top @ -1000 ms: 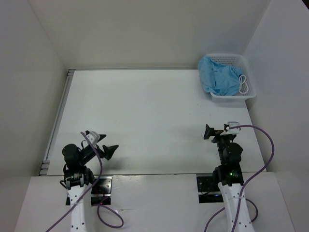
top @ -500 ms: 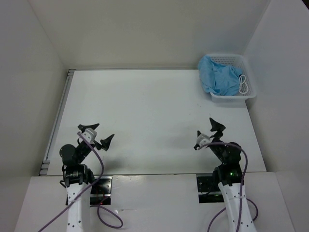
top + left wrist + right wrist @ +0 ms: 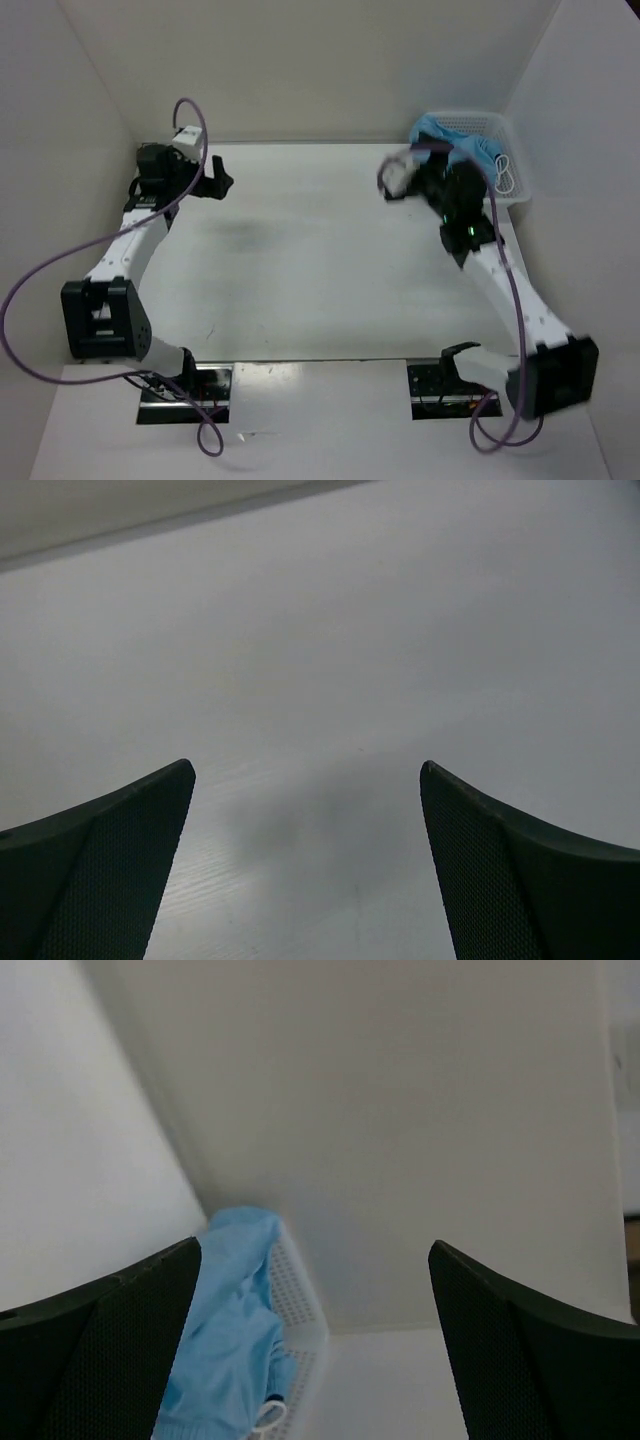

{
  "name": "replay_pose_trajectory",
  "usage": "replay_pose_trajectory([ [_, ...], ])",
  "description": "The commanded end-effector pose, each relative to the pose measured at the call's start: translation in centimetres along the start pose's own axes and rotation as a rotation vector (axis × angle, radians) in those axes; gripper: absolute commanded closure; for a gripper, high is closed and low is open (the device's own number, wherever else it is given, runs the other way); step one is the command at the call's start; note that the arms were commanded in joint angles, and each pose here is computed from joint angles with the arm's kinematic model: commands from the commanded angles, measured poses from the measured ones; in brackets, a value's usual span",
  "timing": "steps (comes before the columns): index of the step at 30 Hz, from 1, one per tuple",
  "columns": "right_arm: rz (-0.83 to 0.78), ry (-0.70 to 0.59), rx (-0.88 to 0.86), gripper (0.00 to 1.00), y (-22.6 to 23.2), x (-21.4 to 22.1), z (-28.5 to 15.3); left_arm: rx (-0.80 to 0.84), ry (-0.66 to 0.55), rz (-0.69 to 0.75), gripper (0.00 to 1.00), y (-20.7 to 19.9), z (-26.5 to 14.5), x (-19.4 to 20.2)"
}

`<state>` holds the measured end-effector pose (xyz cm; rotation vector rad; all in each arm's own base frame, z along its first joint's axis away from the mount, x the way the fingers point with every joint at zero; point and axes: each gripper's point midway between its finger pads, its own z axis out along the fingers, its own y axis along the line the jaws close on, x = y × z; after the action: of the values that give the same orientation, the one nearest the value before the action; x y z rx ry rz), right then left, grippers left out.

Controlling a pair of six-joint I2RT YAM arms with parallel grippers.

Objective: Fold and stack the shorts
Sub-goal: Grab the shorts from the pile

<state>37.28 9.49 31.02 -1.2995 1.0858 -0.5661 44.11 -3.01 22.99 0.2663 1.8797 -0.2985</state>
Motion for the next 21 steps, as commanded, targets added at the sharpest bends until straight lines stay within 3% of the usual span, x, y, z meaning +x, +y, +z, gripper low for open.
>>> replay_pose_trajectory([
  [1, 0.547, 0.317, 0.205, 0.01, -7.3, 4.7, 4.9, 0.061, 0.252, -0.076, 0.0, -2.2, 2.2, 3.1],
  [2, 0.684, 0.374, 0.214, 0.01, -7.4, 7.1, 7.6, 0.084, 0.354, -0.121, 0.0, -1.9, 4.0, 5.7],
  [3, 0.75, 0.409, 0.208, 0.01, -6.8, 8.5, 8.6, 0.102, 0.399, -0.144, 0.0, -2.1, 4.1, 4.8],
  [5, 0.935, 0.507, 0.178, 0.0, -4.7, 12.6, 11.0, 0.138, 0.471, -0.209, 0.0, -1.4, 5.1, 6.9],
  [7, 1.089, 0.618, 0.107, 0.0, -1.7, 15.5, 11.8, 0.177, 0.482, -0.228, 0.0, -2.2, 4.9, 7.8],
  [8, 1.154, 0.603, 0.164, 0.0, -4.4, 16.3, 12.7, 0.186, 0.484, -0.222, 0.0, -2.7, 5.0, 7.8],
  [9, 1.306, 0.715, 0.166, 0.0, -0.6, 20.9, 13.5, 0.195, 0.504, -0.226, 0.0, -3.2, 4.9, 8.4],
  [11, 1.428, 0.744, 0.176, 0.0, 0.6, 23.4, 13.9, 0.145, 0.546, -0.215, 0.0, -2.7, 5.3, 9.9],
  [16, 1.435, 0.947, 0.409, 0.0, 2.7, 30.7, 11.7, 0.088, 0.592, -0.164, 0.0, -3.1, 6.0, 11.3],
  [21, 1.371, 1.124, 0.568, 0.0, 4.4, 34.1, 8.2, 0.084, 0.627, -0.156, 0.0, -3.6, 6.3, 12.7],
])
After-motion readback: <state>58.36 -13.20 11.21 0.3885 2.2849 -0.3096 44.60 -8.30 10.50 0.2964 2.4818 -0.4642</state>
